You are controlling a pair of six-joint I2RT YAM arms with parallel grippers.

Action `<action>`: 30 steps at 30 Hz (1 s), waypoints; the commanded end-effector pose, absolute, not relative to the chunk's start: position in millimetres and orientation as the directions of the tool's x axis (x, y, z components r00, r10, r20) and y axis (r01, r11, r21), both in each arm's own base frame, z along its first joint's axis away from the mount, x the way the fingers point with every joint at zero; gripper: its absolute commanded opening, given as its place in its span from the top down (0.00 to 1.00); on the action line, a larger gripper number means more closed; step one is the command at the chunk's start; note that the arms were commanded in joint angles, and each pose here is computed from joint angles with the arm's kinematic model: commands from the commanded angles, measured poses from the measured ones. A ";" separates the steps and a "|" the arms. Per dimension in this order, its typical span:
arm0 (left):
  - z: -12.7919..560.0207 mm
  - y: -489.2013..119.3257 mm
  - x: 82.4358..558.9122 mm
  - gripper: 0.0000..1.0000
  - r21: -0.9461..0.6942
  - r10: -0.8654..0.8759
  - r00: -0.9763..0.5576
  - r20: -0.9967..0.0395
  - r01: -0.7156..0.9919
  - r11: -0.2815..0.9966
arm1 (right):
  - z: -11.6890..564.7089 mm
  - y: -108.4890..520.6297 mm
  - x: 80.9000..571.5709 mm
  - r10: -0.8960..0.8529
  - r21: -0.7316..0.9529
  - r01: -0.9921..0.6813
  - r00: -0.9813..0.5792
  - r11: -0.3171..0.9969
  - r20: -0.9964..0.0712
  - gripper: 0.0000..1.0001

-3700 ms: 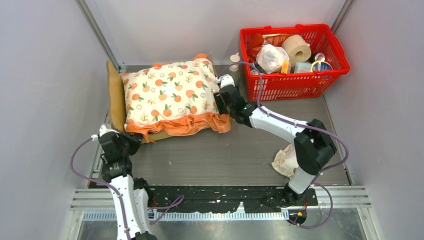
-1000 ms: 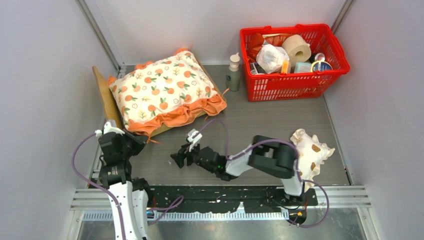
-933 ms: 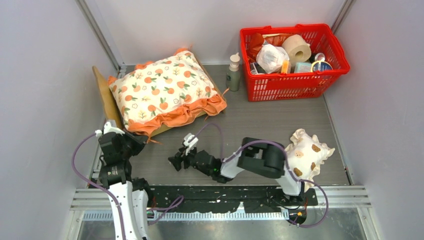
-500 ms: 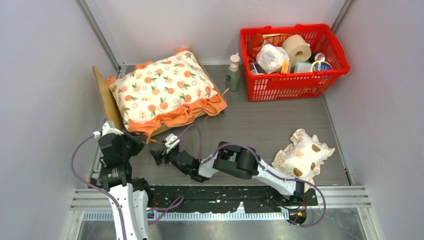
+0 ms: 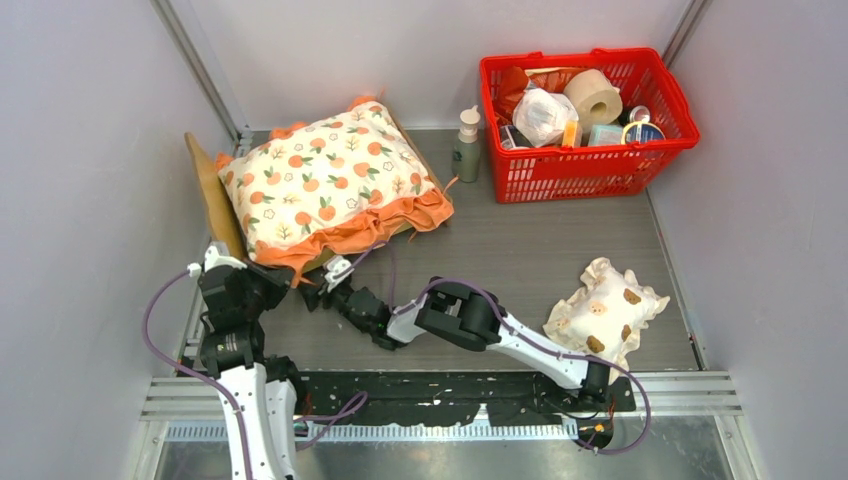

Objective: Set up the pet bed
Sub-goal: Cross the ropes on the bed frame.

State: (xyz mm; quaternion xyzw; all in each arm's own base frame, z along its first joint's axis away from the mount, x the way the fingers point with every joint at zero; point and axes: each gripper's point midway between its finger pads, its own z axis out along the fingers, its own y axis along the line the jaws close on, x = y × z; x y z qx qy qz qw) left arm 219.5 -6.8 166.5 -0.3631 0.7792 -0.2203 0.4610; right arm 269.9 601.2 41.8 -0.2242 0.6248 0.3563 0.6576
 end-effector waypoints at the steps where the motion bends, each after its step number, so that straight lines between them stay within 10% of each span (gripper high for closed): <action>1: 189.2 -7.1 229.0 1.00 -0.697 -0.758 -0.274 -0.592 -0.297 0.652 | 2.1 610.9 273.8 0.126 0.110 -0.793 -0.042 0.599 -0.991 0.25; 13: 190.3 -6.8 228.4 1.00 -0.696 -0.754 -0.266 -0.600 -0.291 0.656 | -2.0 632.9 272.9 0.061 0.047 -0.800 -0.013 0.597 -0.998 0.33; 21: 186.8 -4.0 228.8 1.00 -0.691 -0.755 -0.259 -0.602 -0.304 0.655 | -3.9 629.0 270.0 0.072 0.047 -0.802 -0.005 0.595 -0.997 0.94; 30: 190.6 -0.4 240.7 1.00 -0.704 -0.763 -0.239 -0.601 -0.294 0.647 | 51.0 589.5 237.8 0.150 -0.002 -0.867 0.088 0.499 -0.985 0.95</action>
